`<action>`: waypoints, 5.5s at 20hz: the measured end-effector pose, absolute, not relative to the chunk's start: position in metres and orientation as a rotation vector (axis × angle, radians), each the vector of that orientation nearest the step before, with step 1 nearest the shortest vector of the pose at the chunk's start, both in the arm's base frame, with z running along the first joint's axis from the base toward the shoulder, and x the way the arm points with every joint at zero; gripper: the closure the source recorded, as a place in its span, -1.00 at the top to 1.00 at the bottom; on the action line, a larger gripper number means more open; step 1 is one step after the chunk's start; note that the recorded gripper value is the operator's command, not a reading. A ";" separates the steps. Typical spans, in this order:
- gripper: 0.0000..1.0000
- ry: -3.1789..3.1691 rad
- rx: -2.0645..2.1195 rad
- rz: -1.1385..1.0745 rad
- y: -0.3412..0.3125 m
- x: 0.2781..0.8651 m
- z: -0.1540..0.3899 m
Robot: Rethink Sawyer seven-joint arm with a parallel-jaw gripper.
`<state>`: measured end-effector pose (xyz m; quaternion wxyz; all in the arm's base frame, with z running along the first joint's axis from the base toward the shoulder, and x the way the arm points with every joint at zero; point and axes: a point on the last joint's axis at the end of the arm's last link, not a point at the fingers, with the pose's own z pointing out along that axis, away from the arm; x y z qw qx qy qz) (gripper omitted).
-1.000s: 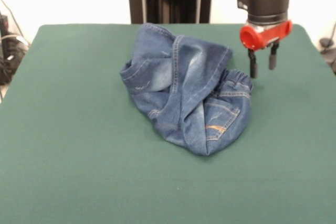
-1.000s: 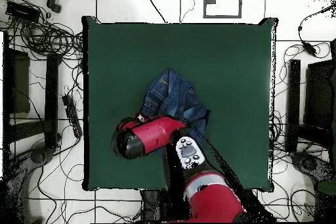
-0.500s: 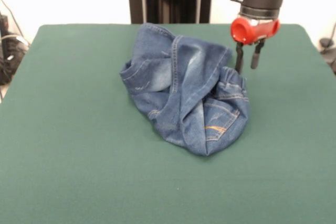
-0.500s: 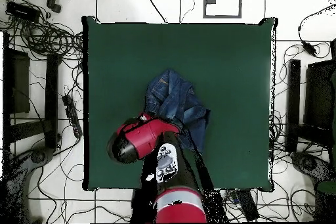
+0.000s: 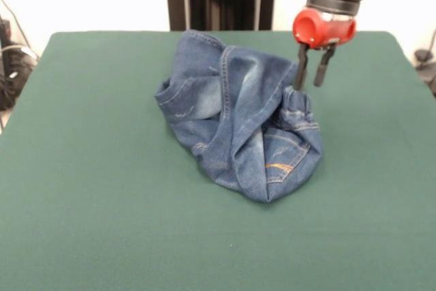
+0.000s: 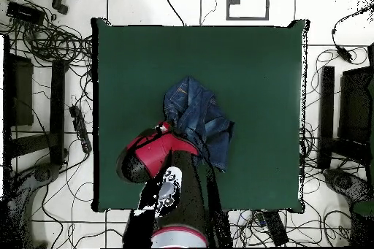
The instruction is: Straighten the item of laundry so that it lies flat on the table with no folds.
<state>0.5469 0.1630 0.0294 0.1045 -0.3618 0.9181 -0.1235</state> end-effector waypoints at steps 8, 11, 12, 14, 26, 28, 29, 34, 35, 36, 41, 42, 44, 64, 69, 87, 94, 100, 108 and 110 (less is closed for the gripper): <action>1.00 2.693 -1.050 -0.420 0.154 0.555 0.037; 1.00 2.691 -1.041 -0.434 0.150 0.558 0.040; 1.00 2.690 -1.038 -0.437 0.150 0.559 0.041; 1.00 2.688 -1.028 -0.445 0.147 0.562 0.042; 1.00 2.747 -0.947 -0.417 0.134 0.568 0.024; 1.00 2.768 -0.928 -0.406 0.127 0.567 0.017; 1.00 2.776 -0.922 -0.401 0.125 0.567 0.014; 1.00 2.810 -0.879 -0.351 0.116 0.568 0.002; 1.00 2.814 -0.870 -0.338 0.115 0.569 0.001; 1.00 2.822 -0.846 -0.306 0.113 0.572 -0.002; 1.00 2.839 -0.755 -0.201 0.102 0.584 -0.009; 1.00 2.836 -0.735 -0.182 0.100 0.588 -0.010; 1.00 2.829 -0.712 -0.155 0.097 0.591 -0.013; 1.00 2.816 -0.574 0.182 0.112 0.578 0.006; 1.00 2.810 -0.605 0.187 0.124 0.575 0.007; 1.00 2.807 -0.765 0.196 0.186 0.553 -0.012; 1.00 2.811 -0.764 0.171 0.180 0.553 -0.013; 1.00 2.810 -0.782 0.128 0.178 0.552 -0.013; 1.00 2.797 -0.829 0.077 0.185 0.549 -0.012; 1.00 2.795 -0.835 0.070 0.186 0.549 -0.011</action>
